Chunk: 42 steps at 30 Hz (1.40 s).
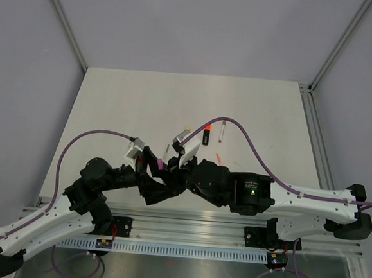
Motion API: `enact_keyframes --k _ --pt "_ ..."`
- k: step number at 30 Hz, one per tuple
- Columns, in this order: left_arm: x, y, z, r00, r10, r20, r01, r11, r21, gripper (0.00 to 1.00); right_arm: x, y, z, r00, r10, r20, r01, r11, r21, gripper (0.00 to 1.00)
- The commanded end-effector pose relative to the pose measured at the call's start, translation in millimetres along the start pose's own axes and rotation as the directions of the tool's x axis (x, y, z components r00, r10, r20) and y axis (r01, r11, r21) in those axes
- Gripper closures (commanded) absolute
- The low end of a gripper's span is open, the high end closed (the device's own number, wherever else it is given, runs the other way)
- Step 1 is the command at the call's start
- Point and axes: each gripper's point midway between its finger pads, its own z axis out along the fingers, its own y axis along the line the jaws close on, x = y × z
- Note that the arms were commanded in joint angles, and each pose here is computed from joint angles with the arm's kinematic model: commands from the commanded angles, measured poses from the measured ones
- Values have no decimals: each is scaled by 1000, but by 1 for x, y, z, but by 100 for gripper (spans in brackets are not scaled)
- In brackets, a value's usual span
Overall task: Insert the pens into the pen caps
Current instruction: Press the pen cap onto the pen.
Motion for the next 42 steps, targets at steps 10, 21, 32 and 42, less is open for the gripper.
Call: enact_keyframes --k 10,21,32,42 --pt "-2 0 2 999 -10 38 10 1000 17 18 -37 -18 -18 987 -17 159 10 999 46 100" --pt "-7 -6 0 999 -17 50 15 999 31 60 -29 -18 -10 987 -7 159 -2 999 51 100" --pt "-8 1 -5 998 -3 59 4 1000 -27 100 -8 -25 -1 989 16 144 -27 997 74 100" --pt "-11 -4 -8 998 27 62 -26 1000 -11 100 -13 -29 -11 984 36 175 -48 997 63 88"
